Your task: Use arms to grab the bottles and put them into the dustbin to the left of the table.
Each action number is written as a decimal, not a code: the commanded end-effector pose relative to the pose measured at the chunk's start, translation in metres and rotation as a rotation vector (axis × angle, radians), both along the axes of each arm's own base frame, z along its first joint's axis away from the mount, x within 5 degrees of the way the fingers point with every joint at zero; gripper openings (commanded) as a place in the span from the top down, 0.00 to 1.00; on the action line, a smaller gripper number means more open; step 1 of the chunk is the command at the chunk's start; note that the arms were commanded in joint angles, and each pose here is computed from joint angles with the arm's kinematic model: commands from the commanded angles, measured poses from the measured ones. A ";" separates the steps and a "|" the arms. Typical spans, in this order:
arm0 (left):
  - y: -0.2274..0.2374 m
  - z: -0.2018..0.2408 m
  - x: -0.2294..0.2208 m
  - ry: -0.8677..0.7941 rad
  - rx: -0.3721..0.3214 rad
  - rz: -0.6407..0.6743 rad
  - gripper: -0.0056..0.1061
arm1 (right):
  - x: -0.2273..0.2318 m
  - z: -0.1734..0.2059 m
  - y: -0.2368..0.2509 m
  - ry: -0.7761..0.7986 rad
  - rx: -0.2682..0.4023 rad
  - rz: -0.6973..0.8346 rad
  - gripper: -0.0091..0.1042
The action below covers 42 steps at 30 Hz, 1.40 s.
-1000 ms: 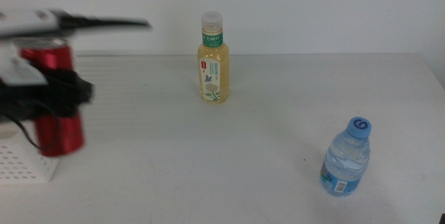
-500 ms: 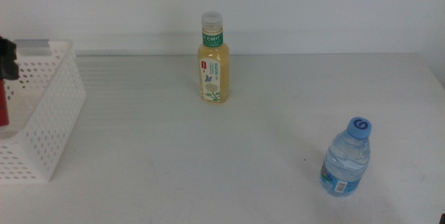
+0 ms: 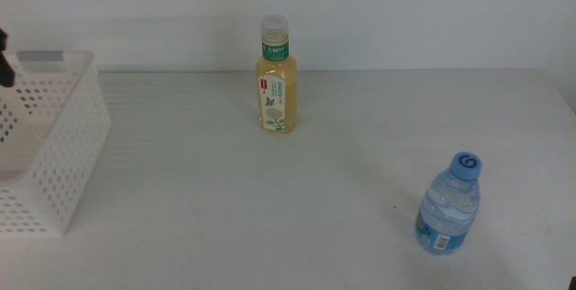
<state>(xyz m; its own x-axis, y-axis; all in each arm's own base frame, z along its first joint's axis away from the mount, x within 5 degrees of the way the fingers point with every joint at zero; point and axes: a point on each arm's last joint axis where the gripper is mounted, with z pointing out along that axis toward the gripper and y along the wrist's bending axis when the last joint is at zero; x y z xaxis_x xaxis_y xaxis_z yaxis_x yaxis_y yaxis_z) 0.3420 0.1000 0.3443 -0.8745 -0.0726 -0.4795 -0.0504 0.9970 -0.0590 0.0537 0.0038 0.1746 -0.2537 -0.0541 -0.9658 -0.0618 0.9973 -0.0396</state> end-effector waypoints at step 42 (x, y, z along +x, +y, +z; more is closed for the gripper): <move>0.030 -0.111 0.067 0.231 -0.067 -0.096 0.14 | 0.000 0.010 -0.001 -0.106 -0.014 -0.009 0.08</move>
